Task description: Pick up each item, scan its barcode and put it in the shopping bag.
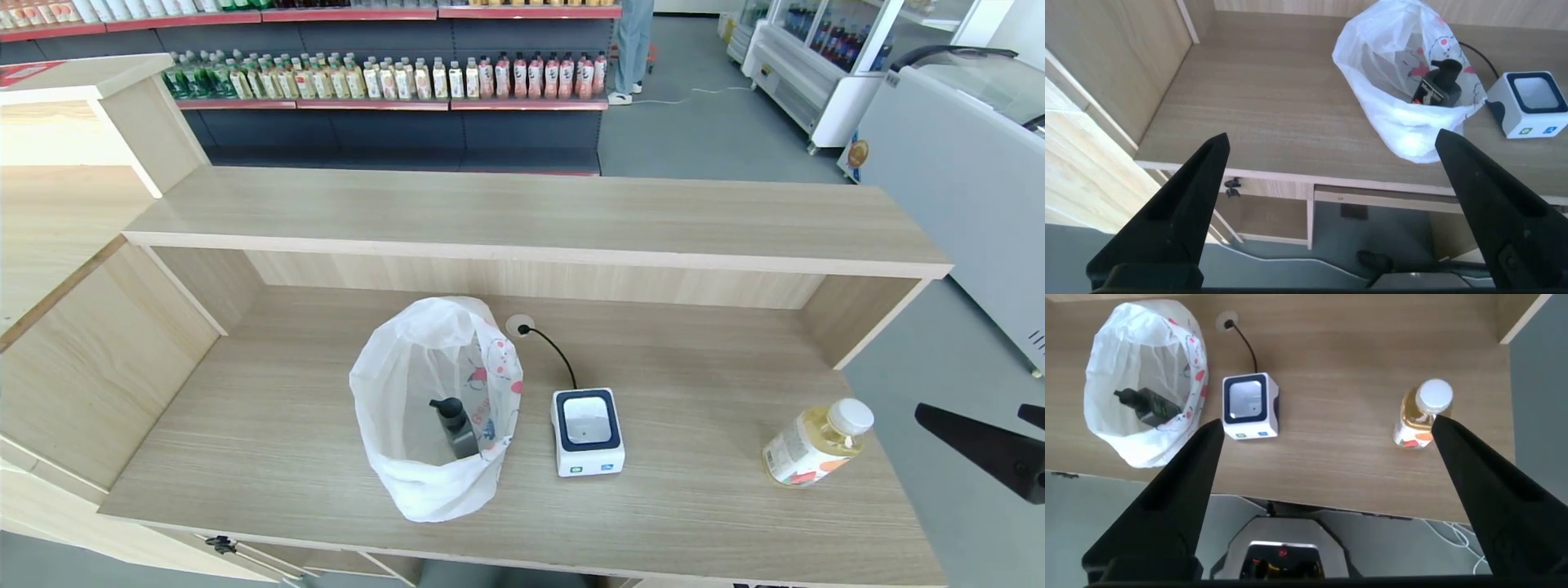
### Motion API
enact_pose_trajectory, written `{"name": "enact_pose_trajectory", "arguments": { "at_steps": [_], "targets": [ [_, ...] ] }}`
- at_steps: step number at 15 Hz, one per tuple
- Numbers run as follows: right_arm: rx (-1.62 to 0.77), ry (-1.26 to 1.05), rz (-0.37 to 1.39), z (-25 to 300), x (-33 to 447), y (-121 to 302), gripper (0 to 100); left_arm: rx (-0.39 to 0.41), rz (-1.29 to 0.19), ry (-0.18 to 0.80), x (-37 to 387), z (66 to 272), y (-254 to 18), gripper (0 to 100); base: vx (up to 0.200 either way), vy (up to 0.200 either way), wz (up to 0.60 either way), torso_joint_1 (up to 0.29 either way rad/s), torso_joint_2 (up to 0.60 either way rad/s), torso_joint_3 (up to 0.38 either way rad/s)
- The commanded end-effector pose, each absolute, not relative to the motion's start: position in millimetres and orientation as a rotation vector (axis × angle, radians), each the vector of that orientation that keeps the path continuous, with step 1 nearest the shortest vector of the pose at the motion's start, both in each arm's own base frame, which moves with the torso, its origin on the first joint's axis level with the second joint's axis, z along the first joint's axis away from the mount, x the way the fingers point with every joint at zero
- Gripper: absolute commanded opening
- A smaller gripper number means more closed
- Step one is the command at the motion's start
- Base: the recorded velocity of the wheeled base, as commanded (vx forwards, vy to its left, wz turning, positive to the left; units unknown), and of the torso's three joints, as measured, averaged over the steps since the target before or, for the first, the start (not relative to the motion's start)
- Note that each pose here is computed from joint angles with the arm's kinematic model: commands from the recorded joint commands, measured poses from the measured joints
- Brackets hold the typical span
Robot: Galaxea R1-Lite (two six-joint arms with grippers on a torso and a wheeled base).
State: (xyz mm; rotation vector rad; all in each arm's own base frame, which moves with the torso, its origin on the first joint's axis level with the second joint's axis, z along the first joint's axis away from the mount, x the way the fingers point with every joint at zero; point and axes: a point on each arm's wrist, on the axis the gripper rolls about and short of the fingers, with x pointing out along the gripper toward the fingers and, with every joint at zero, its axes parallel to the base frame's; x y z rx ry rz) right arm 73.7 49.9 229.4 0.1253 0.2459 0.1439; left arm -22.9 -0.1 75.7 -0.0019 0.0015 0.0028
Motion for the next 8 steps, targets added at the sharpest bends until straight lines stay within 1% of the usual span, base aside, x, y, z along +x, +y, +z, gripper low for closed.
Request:
{"name": "enact_pose_trajectory", "arguments": {
  "at_steps": [1,4,8],
  "targets": [
    [0.124,0.249,0.143,229.1,74.6,50.7,100,0.0,0.003,0.002,-22.9,75.6,-0.1,100,-0.2,-0.2,0.0,0.027,0.01,0.002],
    [0.124,0.249,0.143,228.8,74.0,50.2,100,-0.002,0.003,0.002,-22.9,75.6,-0.1,100,0.0,0.0,0.0,0.0,0.0,0.0],
    [0.114,0.263,0.143,225.5,70.0,46.6,100,0.0,0.003,0.002,-22.9,75.6,-0.1,100,0.0,-0.2,0.0,-0.001,0.0,0.002]
  ]
}}
